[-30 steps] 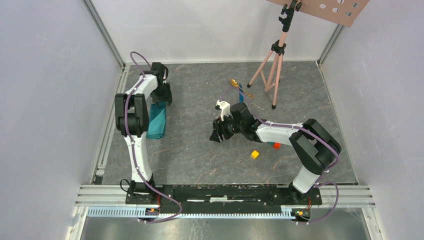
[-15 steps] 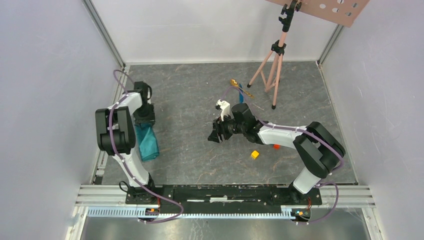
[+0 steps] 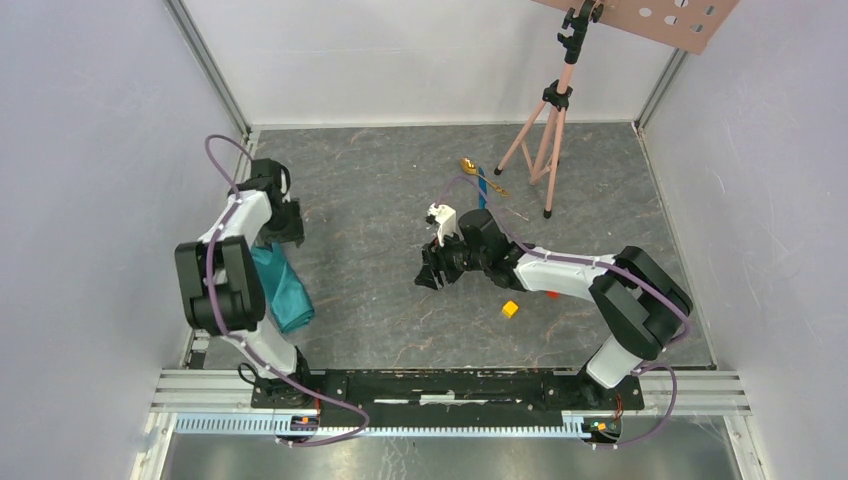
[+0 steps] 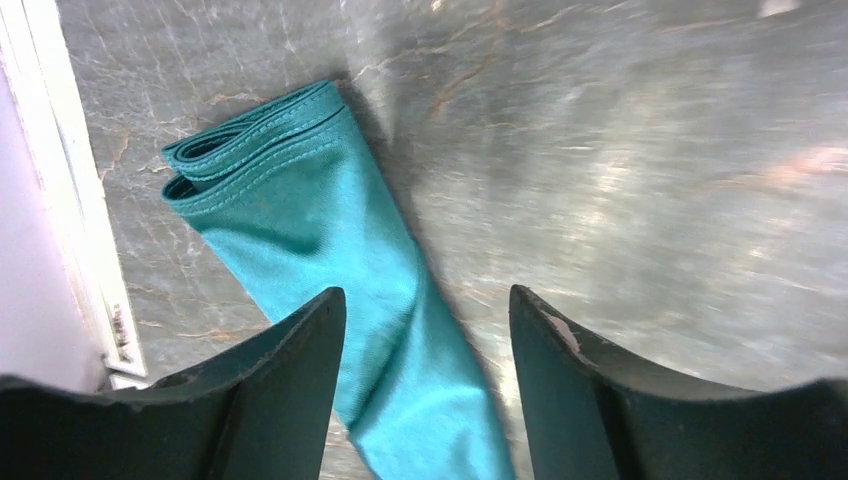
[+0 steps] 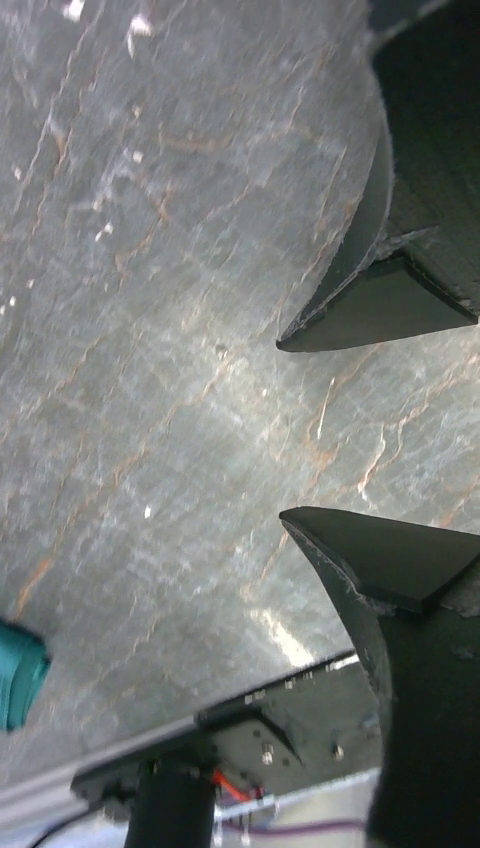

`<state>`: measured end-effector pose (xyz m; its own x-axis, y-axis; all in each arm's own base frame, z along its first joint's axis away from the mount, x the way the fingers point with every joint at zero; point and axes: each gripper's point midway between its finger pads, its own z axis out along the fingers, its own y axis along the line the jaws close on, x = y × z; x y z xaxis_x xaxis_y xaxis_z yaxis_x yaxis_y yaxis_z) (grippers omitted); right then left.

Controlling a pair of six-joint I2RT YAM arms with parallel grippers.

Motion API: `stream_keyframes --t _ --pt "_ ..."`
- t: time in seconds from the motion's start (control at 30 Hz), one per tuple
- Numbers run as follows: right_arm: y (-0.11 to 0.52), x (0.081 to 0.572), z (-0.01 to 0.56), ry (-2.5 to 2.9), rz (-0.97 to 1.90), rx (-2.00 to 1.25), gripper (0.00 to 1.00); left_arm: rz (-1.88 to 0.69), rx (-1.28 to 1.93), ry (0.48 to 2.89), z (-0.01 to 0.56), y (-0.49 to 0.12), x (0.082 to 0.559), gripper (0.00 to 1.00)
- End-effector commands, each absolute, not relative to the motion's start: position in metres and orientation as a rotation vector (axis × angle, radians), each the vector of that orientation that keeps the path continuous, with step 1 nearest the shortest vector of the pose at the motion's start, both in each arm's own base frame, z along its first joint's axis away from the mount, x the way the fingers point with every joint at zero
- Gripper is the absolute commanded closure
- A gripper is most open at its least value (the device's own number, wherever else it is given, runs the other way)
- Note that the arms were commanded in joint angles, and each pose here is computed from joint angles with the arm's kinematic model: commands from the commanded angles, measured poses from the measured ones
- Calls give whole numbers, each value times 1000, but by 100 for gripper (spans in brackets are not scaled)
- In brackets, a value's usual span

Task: Fold the napkin into a case and place the utensils inside
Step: Pick up the spoon from the center of the board.

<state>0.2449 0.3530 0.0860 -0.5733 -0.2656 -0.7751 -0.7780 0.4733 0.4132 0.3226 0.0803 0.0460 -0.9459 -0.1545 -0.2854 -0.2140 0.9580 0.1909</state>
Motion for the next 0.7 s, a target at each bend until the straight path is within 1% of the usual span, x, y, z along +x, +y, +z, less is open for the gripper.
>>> stream_keyframes --t 0.0,0.07,0.13,0.23,0.33,0.4,0.47,0.53,0.67 --pt "338 277 91 2081 779 -879 35 -47 -381 2560 131 35 358 30" --pt "325 295 91 2095 637 -874 32 -223 -335 2488 160 4 362 29" --pt "307 316 91 2126 516 -846 28 -313 -215 2434 185 -34 360 29" --pt "278 353 93 2166 360 -790 26 -497 -41 2406 198 -99 343 29" --pt "247 397 93 2233 191 -679 27 -775 41 2374 198 -156 311 29" --pt "225 426 93 2255 159 -538 27 -885 70 2347 199 -174 288 29" --pt "218 451 91 2237 210 -503 27 -1038 110 2297 207 -187 265 28" --pt "223 478 96 2207 244 -592 29 -1151 170 2260 218 -195 242 27" --pt "213 524 82 2220 142 -722 31 -1295 222 2154 242 -201 210 24"
